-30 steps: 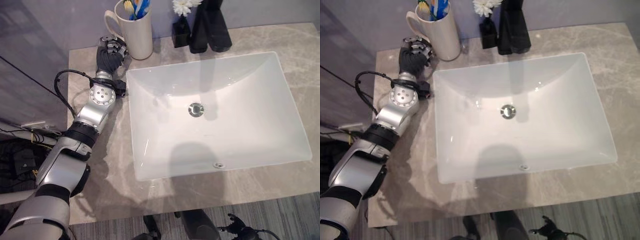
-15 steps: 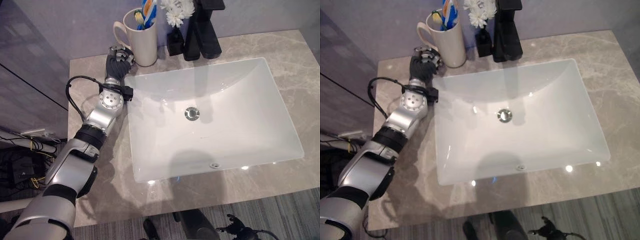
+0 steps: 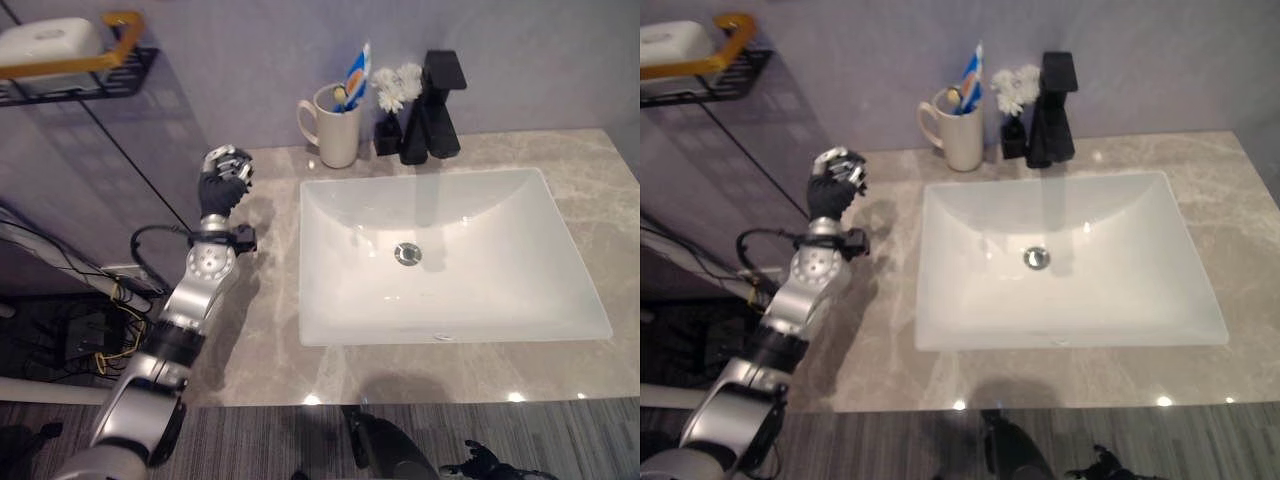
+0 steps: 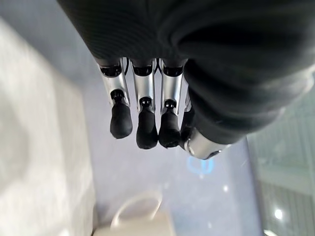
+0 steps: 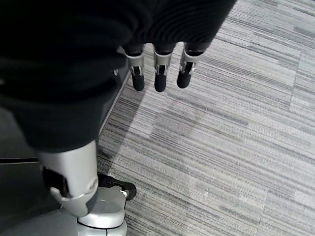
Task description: Put brush and paste in cup on sink, flatten towel.
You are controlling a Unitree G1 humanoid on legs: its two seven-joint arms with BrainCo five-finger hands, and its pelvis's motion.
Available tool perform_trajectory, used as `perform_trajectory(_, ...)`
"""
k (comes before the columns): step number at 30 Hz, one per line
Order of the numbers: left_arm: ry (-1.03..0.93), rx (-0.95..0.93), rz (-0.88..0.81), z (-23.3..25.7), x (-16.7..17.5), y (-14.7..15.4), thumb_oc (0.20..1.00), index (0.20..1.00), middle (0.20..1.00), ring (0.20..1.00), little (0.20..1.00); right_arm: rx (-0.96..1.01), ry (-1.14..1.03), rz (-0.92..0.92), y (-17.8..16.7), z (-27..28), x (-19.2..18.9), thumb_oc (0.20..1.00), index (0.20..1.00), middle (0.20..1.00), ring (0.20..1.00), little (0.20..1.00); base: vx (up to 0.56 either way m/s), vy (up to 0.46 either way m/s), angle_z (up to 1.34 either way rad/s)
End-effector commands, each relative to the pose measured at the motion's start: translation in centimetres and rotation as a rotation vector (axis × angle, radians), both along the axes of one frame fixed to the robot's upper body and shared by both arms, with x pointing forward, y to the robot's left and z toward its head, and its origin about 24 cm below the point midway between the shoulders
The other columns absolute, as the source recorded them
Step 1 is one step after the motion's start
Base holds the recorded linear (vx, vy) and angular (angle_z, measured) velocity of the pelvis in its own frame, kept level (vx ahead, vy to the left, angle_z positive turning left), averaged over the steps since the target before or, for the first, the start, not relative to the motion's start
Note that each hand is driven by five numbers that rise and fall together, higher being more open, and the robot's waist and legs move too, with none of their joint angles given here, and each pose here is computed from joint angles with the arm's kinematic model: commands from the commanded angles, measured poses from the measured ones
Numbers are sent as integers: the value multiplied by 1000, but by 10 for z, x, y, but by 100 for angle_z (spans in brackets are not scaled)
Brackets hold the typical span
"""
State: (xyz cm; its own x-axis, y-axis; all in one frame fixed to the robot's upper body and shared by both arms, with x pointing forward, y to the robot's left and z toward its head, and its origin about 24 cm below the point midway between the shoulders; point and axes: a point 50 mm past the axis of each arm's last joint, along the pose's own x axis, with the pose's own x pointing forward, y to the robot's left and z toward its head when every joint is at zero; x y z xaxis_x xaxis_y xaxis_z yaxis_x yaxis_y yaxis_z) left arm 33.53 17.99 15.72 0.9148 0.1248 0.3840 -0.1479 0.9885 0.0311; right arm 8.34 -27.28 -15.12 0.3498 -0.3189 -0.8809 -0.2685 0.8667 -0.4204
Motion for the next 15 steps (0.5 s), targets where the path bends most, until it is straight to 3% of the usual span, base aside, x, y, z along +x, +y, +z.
perform_trajectory(1,-139,50,-18,26,-10,15,200,200,200,200,200,24,90,-49,1,-6,-32,1000,1000,1000,1000,1000,-108,106,19)
perform_trajectory(10,-177,97,-20,17,-48,37,200,200,200,200,200,115,110,-113,20,-13,-47,1000,1000,1000,1000,1000,-230,155,8)
perform_trajectory(12,-230,298,32,25,-52,37,206,206,206,206,206,143,151,-97,30,-17,-57,1000,1000,1000,1000,1000,-333,167,-12)
perform_trajectory(13,-269,397,53,30,-58,38,347,347,347,347,347,149,164,-74,32,-18,-61,1000,1000,1000,1000,1000,-269,128,-26)
perform_trajectory(15,-271,464,59,25,-69,39,460,460,460,460,460,142,201,-14,36,-19,-69,1000,1000,1000,1000,1000,-225,82,-56)
